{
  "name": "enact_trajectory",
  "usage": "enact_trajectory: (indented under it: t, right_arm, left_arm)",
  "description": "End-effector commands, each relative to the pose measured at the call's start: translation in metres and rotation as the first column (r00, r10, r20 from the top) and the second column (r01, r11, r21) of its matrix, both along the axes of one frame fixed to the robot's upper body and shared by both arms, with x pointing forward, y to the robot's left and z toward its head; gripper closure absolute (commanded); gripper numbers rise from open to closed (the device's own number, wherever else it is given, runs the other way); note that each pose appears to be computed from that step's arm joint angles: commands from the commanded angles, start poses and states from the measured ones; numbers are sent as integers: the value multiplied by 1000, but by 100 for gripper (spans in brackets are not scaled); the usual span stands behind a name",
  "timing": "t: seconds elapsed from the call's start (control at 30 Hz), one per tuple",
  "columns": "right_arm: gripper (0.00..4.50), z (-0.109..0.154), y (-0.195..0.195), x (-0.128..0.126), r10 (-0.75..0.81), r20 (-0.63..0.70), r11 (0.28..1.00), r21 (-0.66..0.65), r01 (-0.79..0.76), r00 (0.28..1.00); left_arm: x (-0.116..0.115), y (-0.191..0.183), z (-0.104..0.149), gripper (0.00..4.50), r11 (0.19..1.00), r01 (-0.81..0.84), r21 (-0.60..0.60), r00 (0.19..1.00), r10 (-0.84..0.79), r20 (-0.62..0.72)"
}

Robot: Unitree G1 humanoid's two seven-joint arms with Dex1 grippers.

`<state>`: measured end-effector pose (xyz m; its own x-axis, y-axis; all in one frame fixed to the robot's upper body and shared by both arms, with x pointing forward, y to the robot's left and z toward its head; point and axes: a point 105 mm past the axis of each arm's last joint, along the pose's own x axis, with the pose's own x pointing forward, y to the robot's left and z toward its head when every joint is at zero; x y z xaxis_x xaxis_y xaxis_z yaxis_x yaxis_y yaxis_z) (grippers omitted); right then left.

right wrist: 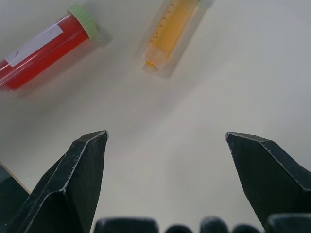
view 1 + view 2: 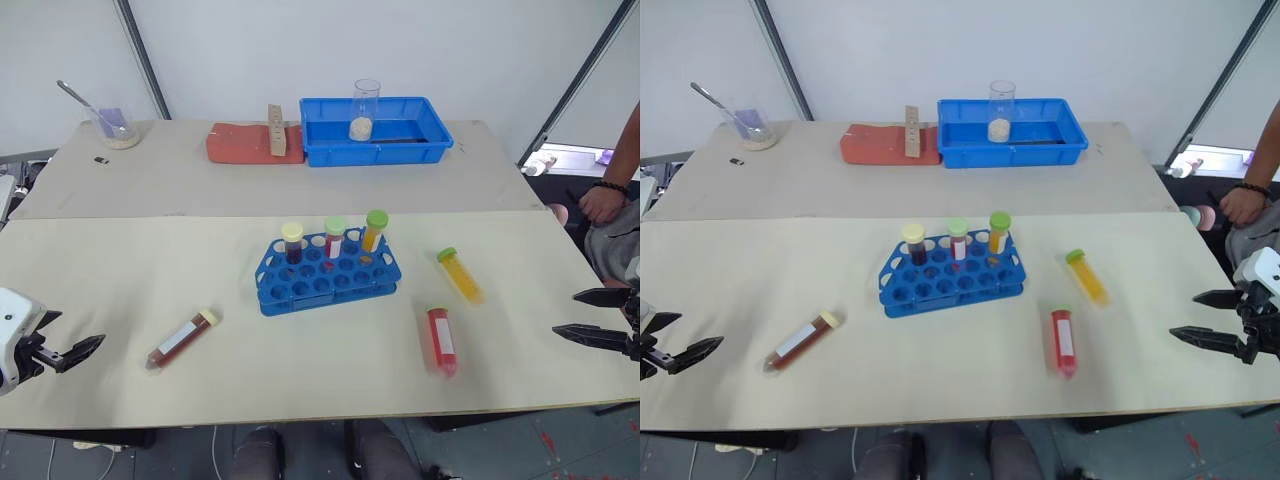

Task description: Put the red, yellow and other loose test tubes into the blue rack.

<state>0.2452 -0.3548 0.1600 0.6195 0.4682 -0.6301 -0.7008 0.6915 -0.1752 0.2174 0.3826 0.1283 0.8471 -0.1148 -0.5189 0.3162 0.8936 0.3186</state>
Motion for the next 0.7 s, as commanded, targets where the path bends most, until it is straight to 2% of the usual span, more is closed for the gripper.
enact_trajectory:
  t: [0.03,0.4,0.63,0.7]
  right_arm:
    - [18,11,2,3,15,50,1000,-12,-14,999]
    - [18,12,4,4,8,70,1000,1,-8,997]
    - [18,16,9,12,6,124,1000,27,-9,992]
    - [18,20,14,14,10,139,999,43,-16,990]
  left_arm:
    - [3,-1,8,0,1000,17,12,1000,-17,20]
    - [8,-1,12,0,1000,23,-2,998,-23,67]
    - [11,-8,16,0,997,83,-11,993,-81,85]
    - [13,-21,21,0,990,139,-32,987,-135,88]
